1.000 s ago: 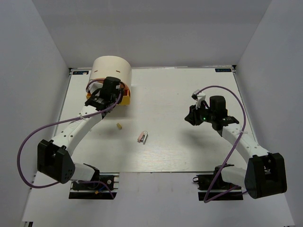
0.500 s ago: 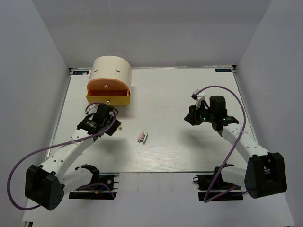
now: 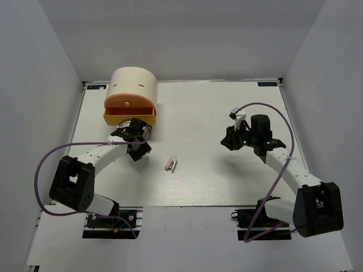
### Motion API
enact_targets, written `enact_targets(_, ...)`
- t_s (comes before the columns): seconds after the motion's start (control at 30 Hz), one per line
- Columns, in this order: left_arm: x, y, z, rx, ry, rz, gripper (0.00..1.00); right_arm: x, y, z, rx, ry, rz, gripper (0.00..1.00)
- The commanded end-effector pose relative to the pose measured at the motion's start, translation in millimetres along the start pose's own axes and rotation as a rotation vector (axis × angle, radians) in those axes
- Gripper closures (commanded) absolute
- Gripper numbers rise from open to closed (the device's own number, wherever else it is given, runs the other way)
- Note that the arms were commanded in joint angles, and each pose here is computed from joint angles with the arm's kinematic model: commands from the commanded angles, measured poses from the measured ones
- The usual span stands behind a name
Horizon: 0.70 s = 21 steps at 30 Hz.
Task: Sort the stationery into containers
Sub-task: Grab a piece of stationery with the left arm
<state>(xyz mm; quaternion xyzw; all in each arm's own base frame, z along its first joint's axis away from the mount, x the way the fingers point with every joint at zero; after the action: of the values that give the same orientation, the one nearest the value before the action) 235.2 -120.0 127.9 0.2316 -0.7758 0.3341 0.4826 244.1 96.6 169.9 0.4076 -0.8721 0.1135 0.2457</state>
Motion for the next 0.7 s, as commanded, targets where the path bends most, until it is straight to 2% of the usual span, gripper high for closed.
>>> enact_targets(0.0,5.1,-14.5,-12.7,-0.017,-0.055,0.058,0.45,2.4,-0.4,-3.8,0.032,-0.038,0.018,0.63)
enact_targets(0.33,-7.7,-8.0,-13.2,0.002,-0.106,0.02,0.44,0.3,-2.6,-5.2,0.031,-0.039,0.018,0.63)
enact_targets(0.67,-26.1,-20.8,-20.6,0.017,-0.15,0.022,0.48,0.4,-3.9,-5.9,0.031,-0.033,0.022,0.63)
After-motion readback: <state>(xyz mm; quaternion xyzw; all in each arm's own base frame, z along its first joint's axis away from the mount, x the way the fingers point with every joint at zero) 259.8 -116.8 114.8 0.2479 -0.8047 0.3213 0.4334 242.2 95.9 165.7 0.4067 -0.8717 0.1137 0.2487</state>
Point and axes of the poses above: each gripper's point midway between its finger pads, its own x axis back along the fingers, its own y axis along the line the jaws close on, z = x × y, the point moved 9 cm from there along x, back along the fingers, and after that the axes turned 12 degrees about x, right-handed, at the moved point
